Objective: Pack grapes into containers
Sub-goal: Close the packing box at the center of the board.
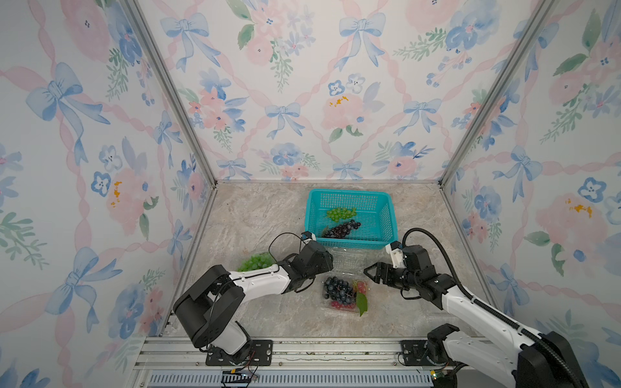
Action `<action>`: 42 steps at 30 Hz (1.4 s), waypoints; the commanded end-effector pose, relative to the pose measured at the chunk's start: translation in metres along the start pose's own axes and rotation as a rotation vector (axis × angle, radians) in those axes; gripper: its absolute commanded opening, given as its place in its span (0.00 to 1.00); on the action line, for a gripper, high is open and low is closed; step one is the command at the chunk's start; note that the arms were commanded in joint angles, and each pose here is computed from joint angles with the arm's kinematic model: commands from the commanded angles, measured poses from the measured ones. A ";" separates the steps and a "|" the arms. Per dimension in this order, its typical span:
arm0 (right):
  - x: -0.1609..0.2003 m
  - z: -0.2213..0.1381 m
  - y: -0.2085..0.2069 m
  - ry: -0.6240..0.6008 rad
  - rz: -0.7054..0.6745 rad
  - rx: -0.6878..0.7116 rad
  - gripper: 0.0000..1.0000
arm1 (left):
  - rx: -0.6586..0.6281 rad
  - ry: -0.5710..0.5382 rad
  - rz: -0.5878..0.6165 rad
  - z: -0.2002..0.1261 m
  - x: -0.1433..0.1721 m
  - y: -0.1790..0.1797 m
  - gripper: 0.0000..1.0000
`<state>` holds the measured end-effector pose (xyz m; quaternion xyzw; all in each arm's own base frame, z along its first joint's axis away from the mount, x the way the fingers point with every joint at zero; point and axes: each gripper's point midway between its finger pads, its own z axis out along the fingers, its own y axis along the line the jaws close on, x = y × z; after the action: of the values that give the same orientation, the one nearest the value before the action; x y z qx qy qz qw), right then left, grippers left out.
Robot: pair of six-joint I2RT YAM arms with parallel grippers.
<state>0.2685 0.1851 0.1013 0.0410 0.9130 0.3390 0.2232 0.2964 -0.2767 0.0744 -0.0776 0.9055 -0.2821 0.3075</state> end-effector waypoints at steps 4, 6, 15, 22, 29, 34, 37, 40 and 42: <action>-0.011 0.013 -0.004 -0.015 0.040 -0.059 0.84 | 0.063 0.016 0.024 0.013 -0.005 -0.010 0.60; -0.013 0.016 -0.006 -0.024 0.038 -0.065 0.84 | 0.065 0.025 0.033 0.018 -0.003 -0.009 0.60; -0.019 0.036 -0.016 -0.030 0.042 -0.059 0.82 | 0.114 0.070 0.065 0.030 0.007 -0.017 0.60; -0.021 0.053 -0.019 -0.036 0.063 -0.083 0.81 | 0.149 0.085 0.072 0.026 0.013 -0.023 0.60; -0.010 0.058 -0.006 -0.010 0.024 -0.086 0.80 | 0.180 0.080 0.056 0.011 0.016 -0.030 0.60; -0.005 0.050 0.003 -0.009 -0.009 -0.078 0.80 | 0.179 0.083 0.046 0.002 0.022 -0.024 0.60; -0.002 0.045 0.006 -0.013 -0.027 -0.067 0.80 | 0.186 0.081 0.046 -0.003 0.024 -0.026 0.60; 0.001 0.042 0.008 -0.015 -0.043 -0.055 0.80 | 0.182 0.084 0.041 -0.005 0.028 -0.024 0.60; 0.003 0.040 0.009 -0.013 -0.048 -0.054 0.80 | 0.183 0.084 0.044 -0.006 0.030 -0.024 0.60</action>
<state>0.2929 0.2207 0.0923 0.0175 0.8903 0.3786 0.2526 0.2738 -0.3038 0.0740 -0.0170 0.8914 -0.3541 0.2825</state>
